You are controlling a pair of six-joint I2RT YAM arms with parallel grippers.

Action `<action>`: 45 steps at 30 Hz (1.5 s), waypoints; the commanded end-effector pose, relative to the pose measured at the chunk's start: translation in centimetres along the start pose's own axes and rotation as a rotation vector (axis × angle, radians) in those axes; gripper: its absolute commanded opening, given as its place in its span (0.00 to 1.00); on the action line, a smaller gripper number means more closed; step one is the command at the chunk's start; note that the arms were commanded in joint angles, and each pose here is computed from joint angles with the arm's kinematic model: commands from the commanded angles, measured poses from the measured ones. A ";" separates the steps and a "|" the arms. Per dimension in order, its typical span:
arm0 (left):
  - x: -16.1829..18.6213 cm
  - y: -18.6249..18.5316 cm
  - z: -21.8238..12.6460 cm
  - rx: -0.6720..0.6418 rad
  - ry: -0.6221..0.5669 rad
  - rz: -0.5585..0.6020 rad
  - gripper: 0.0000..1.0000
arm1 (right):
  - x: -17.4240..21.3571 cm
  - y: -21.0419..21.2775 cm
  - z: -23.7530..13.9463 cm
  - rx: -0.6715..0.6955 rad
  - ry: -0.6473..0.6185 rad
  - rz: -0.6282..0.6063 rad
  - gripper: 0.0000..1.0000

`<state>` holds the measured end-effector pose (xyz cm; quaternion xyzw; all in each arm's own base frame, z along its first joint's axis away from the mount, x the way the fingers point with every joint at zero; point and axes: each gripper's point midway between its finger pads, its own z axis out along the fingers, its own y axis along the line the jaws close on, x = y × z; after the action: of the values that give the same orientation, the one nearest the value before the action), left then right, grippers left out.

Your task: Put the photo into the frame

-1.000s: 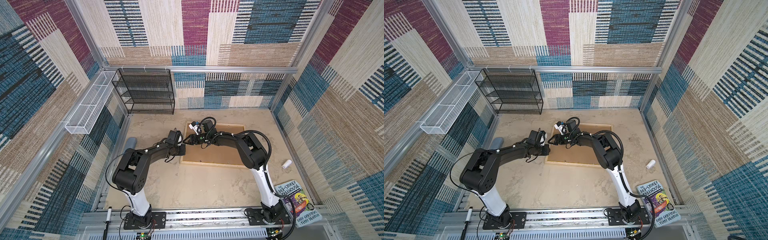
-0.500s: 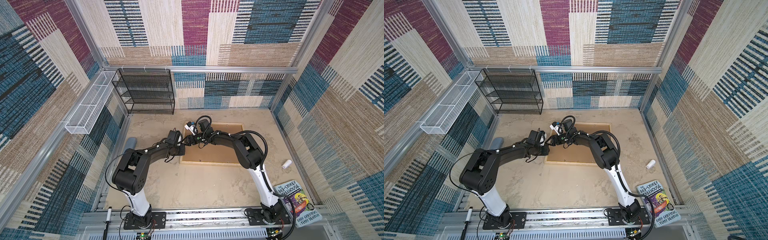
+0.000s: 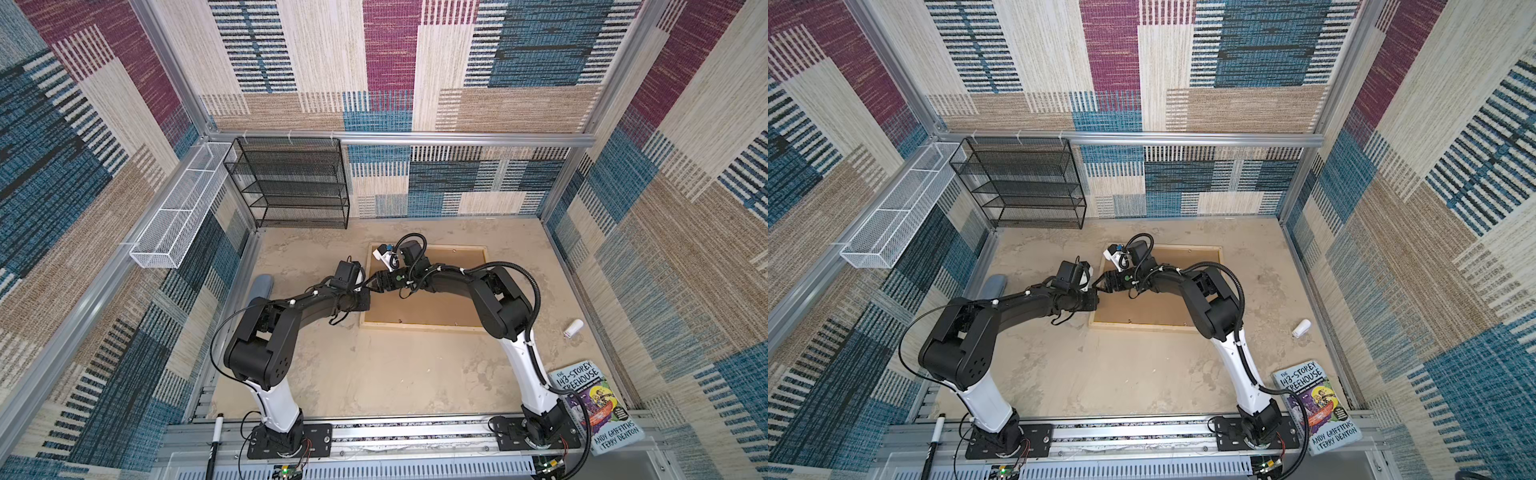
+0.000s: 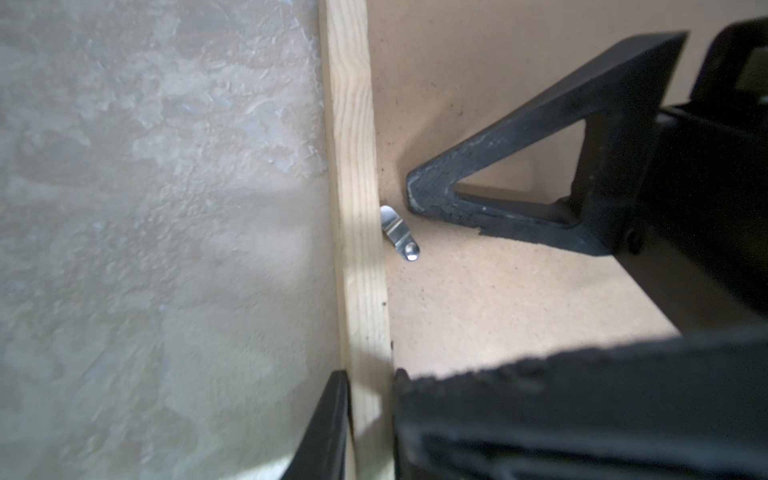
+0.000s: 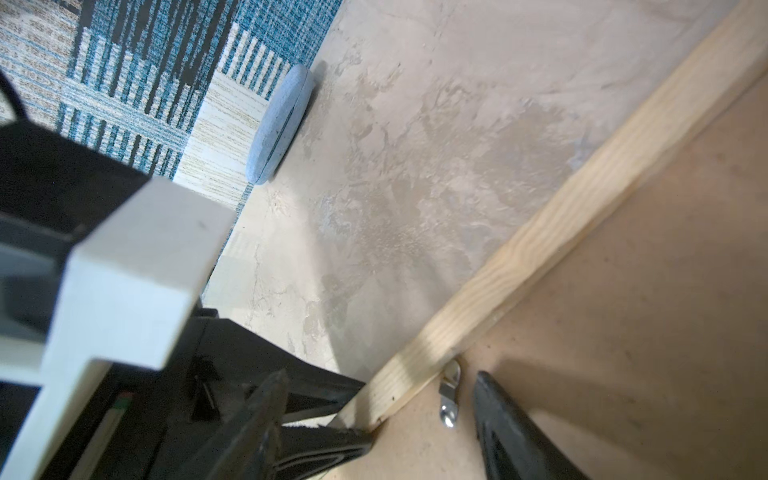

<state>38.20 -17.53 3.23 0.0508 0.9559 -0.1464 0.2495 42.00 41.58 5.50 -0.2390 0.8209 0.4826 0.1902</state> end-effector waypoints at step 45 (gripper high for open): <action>2.5 -0.2 0.9 0.024 0.114 0.030 0.18 | 11.1 2.3 3.4 -0.179 0.384 0.091 0.72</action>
<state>38.10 -17.37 2.69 0.0507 0.9608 -0.1393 0.2344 40.15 43.26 4.32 -0.3220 0.7834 0.5047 0.1671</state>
